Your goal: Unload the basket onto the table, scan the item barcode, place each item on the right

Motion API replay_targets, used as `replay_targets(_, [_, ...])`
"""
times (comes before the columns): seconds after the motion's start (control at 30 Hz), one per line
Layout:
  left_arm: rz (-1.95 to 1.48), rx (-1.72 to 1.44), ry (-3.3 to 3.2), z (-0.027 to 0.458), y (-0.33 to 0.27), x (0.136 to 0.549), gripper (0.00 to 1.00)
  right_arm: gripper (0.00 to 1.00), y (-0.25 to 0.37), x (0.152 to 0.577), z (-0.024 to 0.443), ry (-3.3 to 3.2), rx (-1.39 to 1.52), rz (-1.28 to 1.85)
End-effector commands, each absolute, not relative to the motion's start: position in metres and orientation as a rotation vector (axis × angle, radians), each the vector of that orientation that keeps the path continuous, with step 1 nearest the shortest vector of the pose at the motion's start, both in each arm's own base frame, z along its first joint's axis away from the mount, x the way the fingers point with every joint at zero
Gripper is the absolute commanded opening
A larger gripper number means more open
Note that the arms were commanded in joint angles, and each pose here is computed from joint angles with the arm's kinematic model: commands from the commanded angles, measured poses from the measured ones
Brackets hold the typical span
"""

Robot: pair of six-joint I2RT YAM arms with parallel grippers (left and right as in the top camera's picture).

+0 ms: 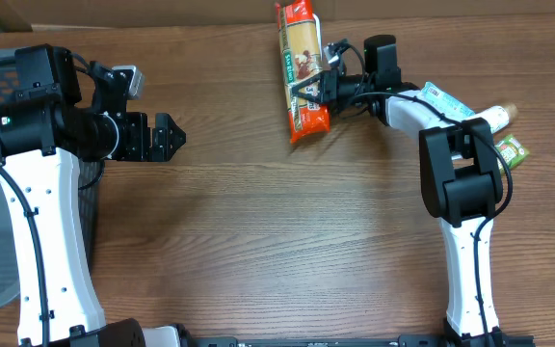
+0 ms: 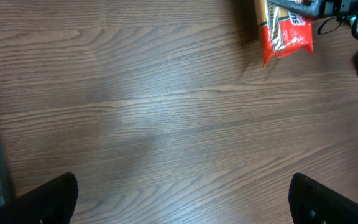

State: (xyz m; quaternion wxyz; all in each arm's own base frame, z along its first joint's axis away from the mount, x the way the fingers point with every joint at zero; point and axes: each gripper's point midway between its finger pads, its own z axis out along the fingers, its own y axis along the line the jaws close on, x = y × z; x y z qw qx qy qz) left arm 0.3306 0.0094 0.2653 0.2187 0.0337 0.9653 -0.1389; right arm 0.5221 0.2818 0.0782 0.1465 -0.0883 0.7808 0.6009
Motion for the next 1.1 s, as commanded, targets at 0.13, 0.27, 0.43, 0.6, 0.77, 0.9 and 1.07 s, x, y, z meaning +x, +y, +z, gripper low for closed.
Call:
replay_targets(0.13, [-0.387,0.135,2.653,0.270,0.006,0.332,1.00,0.04,0.283,0.523,0.120,2.107,-0.419,1.743])
replay_targets(0.27, [-0.387,0.135,2.653,0.270,0.006,0.332,1.00,0.04,0.282,0.524,0.124,2.085,-0.438,1.747])
replay_targets(0.43, [-0.387,0.135,2.653,0.270,0.006,0.332,1.00,0.04,0.276,0.530,0.130,2.060,-0.419,1.745])
replay_targets(0.6, [-0.387,0.135,2.653,0.270,0.006,0.332,1.00,0.04,0.271,0.533,0.131,2.053,-0.413,1.737])
replay_targets(0.77, [-0.387,0.135,2.653,0.270,0.006,0.332,1.00,0.04,0.270,0.536,0.130,2.055,-0.401,1.724])
replay_targets(0.9, [-0.387,0.135,2.653,0.270,0.006,0.332,1.00,0.04,0.269,0.537,0.129,2.057,-0.391,1.712])
replay_targets(1.07, [-0.387,0.135,2.653,0.270,0.006,0.332,1.00,0.04,0.269,0.538,0.129,2.057,-0.391,1.712])
